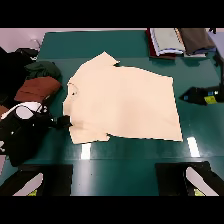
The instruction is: Fold the shirts.
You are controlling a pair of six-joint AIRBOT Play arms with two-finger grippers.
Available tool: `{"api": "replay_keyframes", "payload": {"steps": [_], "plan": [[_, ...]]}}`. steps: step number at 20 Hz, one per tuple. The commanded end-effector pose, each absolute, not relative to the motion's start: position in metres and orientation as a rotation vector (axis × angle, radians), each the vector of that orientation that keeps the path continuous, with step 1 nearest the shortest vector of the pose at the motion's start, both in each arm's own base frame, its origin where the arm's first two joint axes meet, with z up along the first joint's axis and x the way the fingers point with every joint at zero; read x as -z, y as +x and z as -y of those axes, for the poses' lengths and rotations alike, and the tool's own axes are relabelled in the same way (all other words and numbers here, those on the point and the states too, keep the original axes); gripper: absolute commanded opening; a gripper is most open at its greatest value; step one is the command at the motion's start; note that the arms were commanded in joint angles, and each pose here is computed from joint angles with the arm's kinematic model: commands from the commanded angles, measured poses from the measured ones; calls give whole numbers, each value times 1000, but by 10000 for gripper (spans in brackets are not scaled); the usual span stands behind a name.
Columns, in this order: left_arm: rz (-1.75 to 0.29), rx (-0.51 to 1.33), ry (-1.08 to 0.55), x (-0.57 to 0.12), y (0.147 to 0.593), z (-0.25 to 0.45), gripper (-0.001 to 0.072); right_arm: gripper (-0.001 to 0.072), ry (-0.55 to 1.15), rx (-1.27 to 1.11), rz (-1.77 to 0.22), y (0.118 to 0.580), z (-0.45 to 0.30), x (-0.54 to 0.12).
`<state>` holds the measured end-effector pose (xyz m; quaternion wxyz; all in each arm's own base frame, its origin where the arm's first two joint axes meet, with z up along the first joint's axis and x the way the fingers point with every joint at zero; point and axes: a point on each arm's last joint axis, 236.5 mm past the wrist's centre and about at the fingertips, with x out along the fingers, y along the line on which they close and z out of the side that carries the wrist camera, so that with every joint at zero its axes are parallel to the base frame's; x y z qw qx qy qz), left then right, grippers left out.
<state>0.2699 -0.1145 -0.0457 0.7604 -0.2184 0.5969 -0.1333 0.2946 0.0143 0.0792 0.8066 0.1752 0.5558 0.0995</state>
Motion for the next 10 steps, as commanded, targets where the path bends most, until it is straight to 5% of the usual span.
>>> {"api": "replay_keyframes", "payload": {"steps": [1, 2, 3, 10], "plan": [[-1241, 350, -424, 14, 287, 119, 19, 411, 431, -16, -1414, 236, 39, -20], [-1219, 355, -419, 6, 293, 119, 20, 437, 499, 33, -1460, 218, 48, -2], [-1202, 357, -417, 1, 298, 119, 20, 543, 583, 76, -1491, 203, 54, 15], [-1175, 357, -407, -3, 304, 118, 19, 500, 813, 84, -1614, 167, 30, 90]]}}
